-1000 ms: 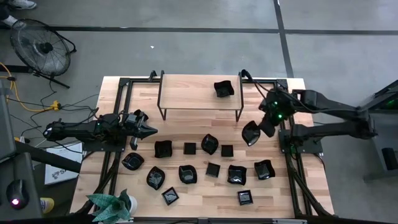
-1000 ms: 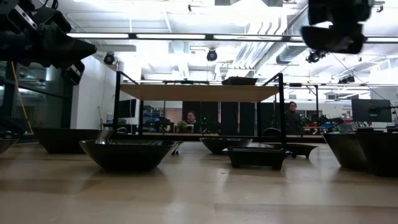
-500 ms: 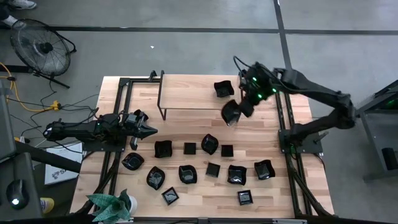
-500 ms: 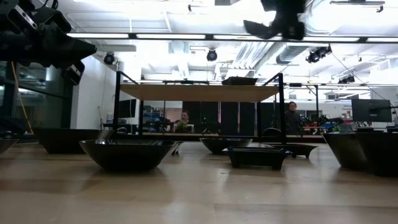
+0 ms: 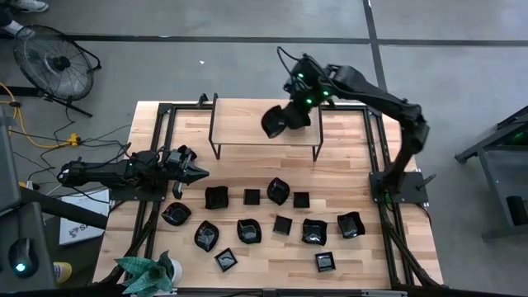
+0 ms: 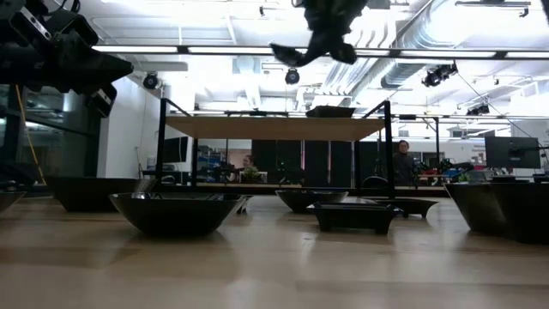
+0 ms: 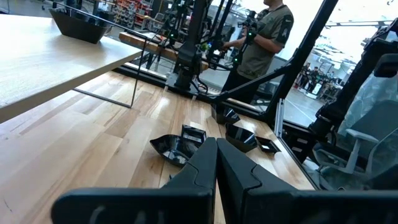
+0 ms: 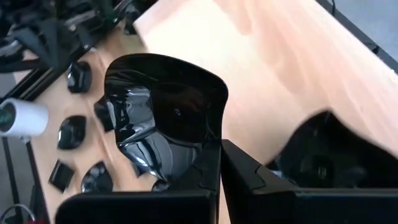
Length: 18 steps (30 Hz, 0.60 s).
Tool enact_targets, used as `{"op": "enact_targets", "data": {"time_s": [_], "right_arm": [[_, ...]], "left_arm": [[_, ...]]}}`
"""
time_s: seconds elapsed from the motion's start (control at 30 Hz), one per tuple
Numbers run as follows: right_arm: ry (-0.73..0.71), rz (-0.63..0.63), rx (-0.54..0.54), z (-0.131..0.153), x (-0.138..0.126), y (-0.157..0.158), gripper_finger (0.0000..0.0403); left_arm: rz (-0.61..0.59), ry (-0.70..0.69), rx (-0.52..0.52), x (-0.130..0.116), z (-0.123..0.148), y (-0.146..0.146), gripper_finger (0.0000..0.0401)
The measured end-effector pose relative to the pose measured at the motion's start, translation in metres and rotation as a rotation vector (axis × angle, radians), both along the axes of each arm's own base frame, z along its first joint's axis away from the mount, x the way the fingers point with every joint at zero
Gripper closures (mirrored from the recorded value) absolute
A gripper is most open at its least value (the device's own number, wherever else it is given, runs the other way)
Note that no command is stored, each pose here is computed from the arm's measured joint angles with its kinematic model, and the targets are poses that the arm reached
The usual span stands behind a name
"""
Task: Pick & Place Mini shaped plates
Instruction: Put the leaf-shaped plate on the shelf
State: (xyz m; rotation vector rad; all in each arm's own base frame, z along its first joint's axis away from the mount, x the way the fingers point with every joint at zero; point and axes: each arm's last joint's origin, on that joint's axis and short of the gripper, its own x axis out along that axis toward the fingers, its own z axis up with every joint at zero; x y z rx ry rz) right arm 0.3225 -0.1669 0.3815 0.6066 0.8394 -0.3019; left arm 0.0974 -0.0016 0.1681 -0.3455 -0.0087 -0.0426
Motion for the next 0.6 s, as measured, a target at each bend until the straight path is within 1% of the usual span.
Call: {"op": "enact_targets", "data": {"time_s": [0.1, 0.27, 0.4, 0.6], "right_arm": [[0.005, -0.018, 0.012, -0.006, 0.013, -0.012, 0.0403], [0.025, -0.053, 0.064, -0.023, 0.029, -0.031, 0.0403], [0.038, -0.119, 0.12, -0.035, 0.037, -0.043, 0.0403], [0.021, -0.222, 0.145, -0.044, 0.045, -0.053, 0.0403]], "left_arm": [[0.0, 0.0, 0.0, 0.0, 0.0, 0.0, 0.04], [0.0, 0.0, 0.0, 0.0, 0.0, 0.0, 0.04], [0.0, 0.0, 0.0, 0.0, 0.0, 0.0, 0.04], [0.0, 0.0, 0.0, 0.0, 0.0, 0.0, 0.04]]}}
